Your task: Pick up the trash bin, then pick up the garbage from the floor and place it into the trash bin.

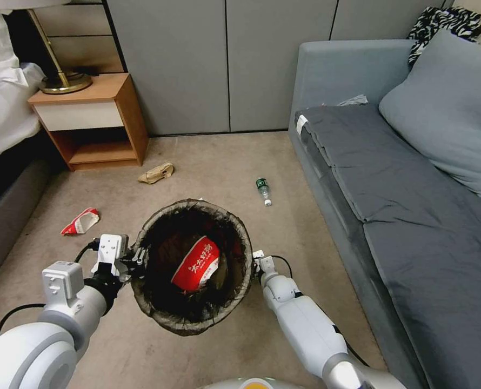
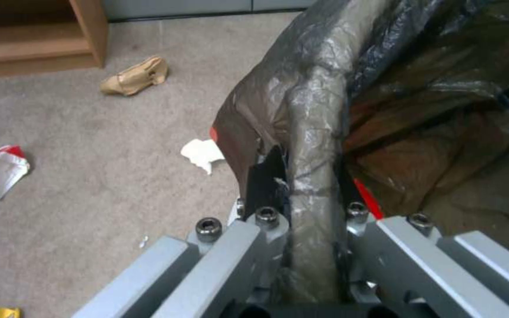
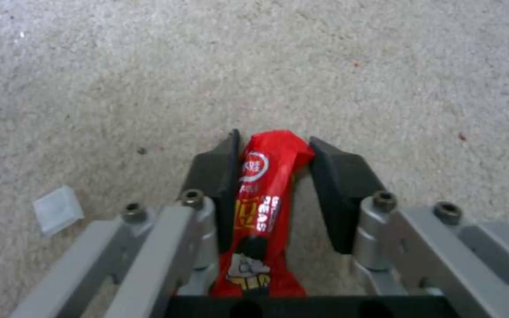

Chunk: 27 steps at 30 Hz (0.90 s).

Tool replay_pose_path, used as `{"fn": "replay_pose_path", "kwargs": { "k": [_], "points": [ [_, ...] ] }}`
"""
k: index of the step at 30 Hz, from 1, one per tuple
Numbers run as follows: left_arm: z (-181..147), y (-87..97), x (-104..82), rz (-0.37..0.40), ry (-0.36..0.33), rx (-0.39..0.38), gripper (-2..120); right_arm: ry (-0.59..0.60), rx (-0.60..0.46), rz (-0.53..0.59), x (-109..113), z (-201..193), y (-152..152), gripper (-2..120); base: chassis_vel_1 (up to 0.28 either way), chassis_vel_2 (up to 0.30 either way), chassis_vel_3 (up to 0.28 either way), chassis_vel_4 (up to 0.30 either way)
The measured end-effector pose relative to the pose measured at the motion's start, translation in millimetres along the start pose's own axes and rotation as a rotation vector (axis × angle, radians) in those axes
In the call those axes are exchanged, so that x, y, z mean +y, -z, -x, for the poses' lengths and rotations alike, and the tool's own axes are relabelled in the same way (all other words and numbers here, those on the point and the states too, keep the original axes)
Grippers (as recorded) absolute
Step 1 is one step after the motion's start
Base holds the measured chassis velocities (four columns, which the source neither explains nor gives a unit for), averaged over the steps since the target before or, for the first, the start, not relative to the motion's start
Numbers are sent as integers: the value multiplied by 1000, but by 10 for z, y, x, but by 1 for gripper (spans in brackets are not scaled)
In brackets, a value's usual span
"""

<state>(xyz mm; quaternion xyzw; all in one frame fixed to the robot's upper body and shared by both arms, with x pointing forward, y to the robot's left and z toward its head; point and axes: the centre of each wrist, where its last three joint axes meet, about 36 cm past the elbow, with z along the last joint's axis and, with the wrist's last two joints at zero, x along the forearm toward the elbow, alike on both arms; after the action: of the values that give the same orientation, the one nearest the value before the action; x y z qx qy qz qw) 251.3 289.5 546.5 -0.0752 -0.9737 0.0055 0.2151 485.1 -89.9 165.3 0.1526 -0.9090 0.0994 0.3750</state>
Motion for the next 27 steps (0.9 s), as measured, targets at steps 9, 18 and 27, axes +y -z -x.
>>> {"fn": "replay_pose_path", "kwargs": {
  "k": [9, 18, 27],
  "points": [
    [9, 18, -2, 2, -5, -8, 1, -3, -1, -2, -13, 4, -9, 6, 0, 0, 0, 0],
    [11, 25, -1, 3, -6, -11, 1, -8, -4, -3, -38, 5, -19, 0, 0, 0, 0, 0],
    [8, 15, -3, 2, -6, -6, 1, -29, -81, -7, -81, -58, 158, 0, 0, 0, 0, 0]
  ]
}}
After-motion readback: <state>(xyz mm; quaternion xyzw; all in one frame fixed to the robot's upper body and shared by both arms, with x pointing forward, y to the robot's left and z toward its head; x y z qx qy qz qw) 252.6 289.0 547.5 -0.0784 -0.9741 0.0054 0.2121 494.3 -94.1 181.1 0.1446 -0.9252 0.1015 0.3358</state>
